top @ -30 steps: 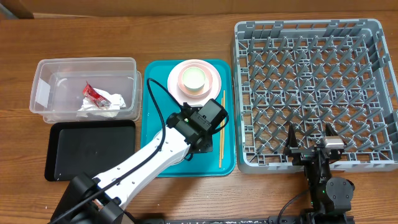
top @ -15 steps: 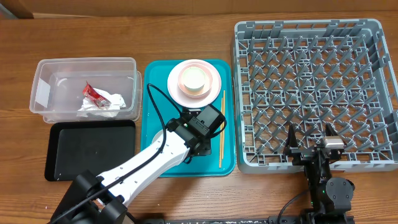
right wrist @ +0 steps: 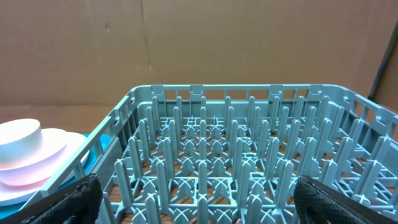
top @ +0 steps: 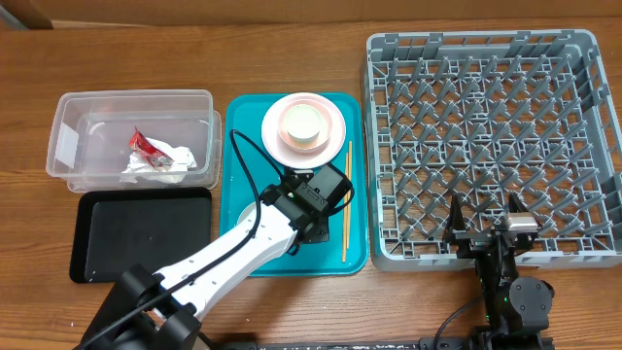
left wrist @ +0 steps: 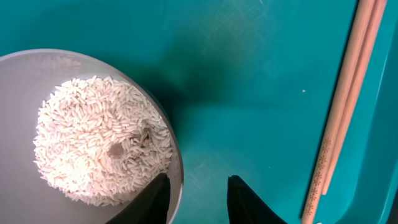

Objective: Sort waste into correct bins and load items into the dishwasher

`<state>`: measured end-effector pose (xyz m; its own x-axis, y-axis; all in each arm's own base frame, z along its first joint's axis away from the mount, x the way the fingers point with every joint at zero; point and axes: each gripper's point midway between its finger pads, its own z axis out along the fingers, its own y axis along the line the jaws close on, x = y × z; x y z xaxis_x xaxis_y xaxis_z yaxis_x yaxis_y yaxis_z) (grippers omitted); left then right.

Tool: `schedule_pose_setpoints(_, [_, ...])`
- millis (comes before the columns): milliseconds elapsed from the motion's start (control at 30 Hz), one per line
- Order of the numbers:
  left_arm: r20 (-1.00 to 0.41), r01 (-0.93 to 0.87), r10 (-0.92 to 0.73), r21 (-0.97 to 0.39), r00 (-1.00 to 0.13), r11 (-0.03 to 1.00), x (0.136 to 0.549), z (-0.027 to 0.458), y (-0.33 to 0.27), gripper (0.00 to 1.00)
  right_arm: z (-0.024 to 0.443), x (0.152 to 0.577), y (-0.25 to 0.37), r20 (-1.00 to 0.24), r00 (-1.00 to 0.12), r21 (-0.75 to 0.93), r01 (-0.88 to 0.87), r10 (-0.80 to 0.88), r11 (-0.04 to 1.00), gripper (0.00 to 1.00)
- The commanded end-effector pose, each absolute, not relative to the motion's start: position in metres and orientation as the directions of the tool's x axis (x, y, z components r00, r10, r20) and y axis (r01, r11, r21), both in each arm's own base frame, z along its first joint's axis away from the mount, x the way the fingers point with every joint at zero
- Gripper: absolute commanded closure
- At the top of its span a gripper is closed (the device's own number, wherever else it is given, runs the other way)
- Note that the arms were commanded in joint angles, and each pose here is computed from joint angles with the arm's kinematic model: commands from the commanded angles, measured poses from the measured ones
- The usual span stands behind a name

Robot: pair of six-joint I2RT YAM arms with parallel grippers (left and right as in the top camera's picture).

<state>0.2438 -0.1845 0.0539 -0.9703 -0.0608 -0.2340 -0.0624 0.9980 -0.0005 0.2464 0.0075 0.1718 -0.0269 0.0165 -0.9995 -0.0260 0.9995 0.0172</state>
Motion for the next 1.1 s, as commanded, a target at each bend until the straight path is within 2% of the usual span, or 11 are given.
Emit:
schedule_pose_setpoints(0, [-0.211, -0.091, -0.083, 0.027, -0.974, 0.996, 0.243, 0.043, -0.178, 0.68, 0.171, 0.246, 0.005, -1.000, -0.020, 0.016, -0.015, 0.016, 1.000, 0.00])
schedule_pose_setpoints(200, [-0.142, -0.128, -0.126, 0.005, -0.982, 0.992, 0.244, 0.032, -0.171, 0.71, 0.171, 0.246, 0.005, -1.000, -0.020, 0.016, -0.015, 0.016, 1.000, 0.00])
schedule_pose_setpoints(333, [-0.114, -0.153, -0.153, -0.010, -0.982, 0.988, 0.246, 0.030, -0.166, 0.79, 0.171, 0.246, 0.005, -1.000, -0.020, 0.016, -0.015, 0.016, 1.000, 0.00])
schedule_pose_setpoints(733, [-0.114, -0.155, -0.155, -0.012, -0.981, 0.988, 0.246, 0.030, -0.166, 0.94, 0.171, 0.246, 0.005, -1.000, -0.020, 0.016, -0.015, 0.016, 1.000, 0.00])
schedule_pose_setpoints(1000, [-0.113, -0.155, -0.155, -0.011, -0.981, 0.988, 0.246, 0.030, -0.166, 0.93, 0.171, 0.246, 0.005, -1.000, -0.020, 0.016, -0.015, 0.016, 1.000, 0.00])
schedule_pose_setpoints(1067, [-0.111, -0.155, -0.156, -0.014, -0.982, 0.988, 0.246, 0.030, -0.166, 0.96, 0.171, 0.246, 0.005, -1.000, -0.020, 0.016, -0.015, 0.016, 1.000, 0.00])
